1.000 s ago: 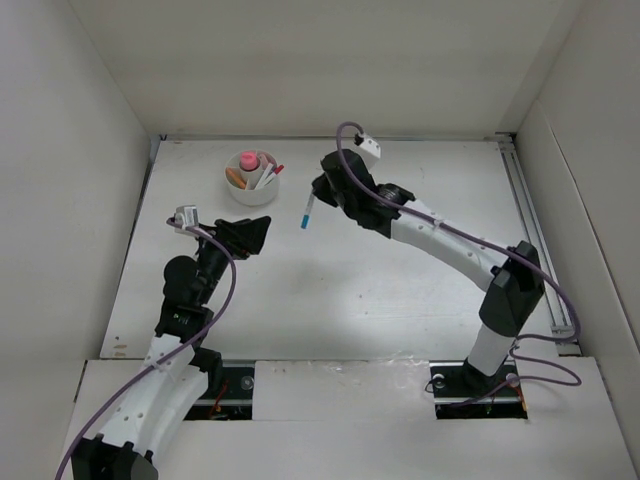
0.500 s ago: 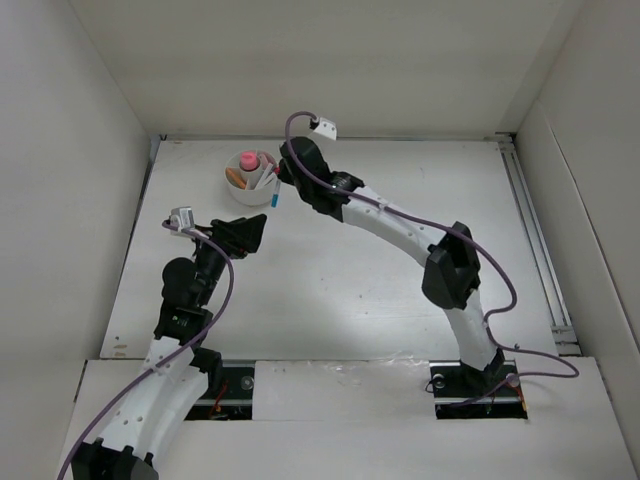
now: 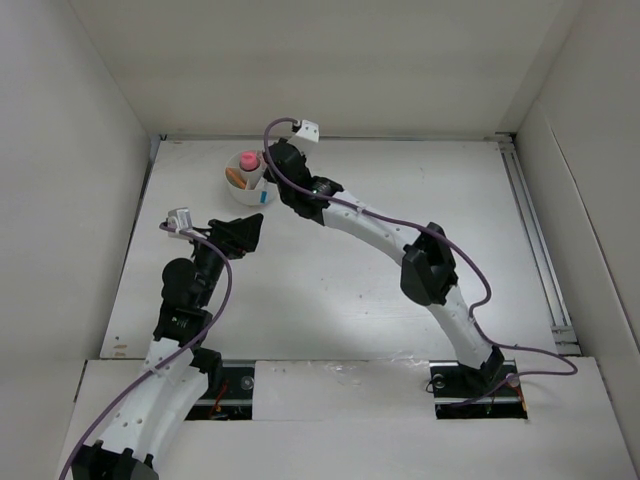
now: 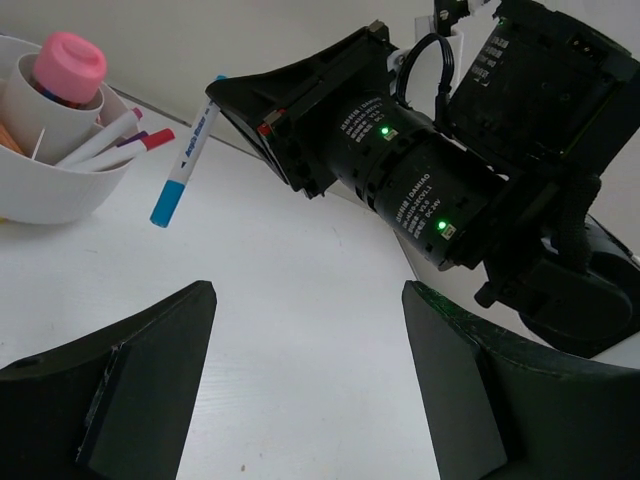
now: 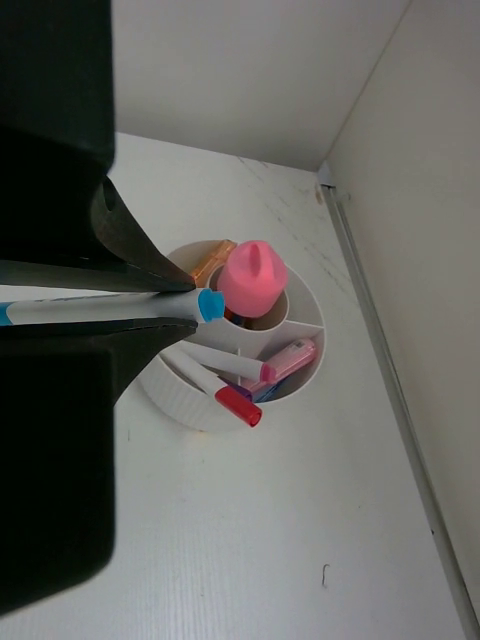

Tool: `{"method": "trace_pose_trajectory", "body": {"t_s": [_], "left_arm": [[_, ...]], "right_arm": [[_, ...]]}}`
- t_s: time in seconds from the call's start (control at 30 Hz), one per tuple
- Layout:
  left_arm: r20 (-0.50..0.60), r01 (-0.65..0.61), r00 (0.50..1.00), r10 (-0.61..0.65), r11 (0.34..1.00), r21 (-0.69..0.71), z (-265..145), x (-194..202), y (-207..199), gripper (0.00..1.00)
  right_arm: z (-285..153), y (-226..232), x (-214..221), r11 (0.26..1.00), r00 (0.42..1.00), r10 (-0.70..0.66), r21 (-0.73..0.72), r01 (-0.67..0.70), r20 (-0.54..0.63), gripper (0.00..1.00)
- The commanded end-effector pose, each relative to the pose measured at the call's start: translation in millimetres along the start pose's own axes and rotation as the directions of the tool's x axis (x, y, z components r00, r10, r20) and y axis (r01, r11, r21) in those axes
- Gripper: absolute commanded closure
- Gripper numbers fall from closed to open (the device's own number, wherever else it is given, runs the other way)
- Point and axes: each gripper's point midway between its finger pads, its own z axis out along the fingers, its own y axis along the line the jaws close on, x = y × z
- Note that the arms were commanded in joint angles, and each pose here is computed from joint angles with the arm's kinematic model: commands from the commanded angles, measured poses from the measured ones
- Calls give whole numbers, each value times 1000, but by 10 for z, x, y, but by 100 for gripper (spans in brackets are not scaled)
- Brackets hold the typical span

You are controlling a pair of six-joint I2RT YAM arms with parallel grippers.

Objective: Sort the stationery into containers
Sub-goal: Place the pen in the storage box.

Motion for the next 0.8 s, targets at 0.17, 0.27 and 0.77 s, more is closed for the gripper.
{"method": "trace_pose_trajectory", "body": {"t_s": [0.17, 0.27, 0.77], "left_arm": [[52, -26, 998, 24, 999, 27, 1, -136, -93, 27], [46, -26, 999, 25, 999, 34, 0, -141, -120, 27], [34, -25, 999, 24, 999, 29, 12, -108, -99, 27]], "right_arm": [[165, 190, -131, 999, 993, 38, -28, -35, 115, 100], [199, 181, -116, 999, 991, 38, -26, -35, 129, 100], [368, 114, 61, 999, 986, 33, -11, -32, 161, 100]]}}
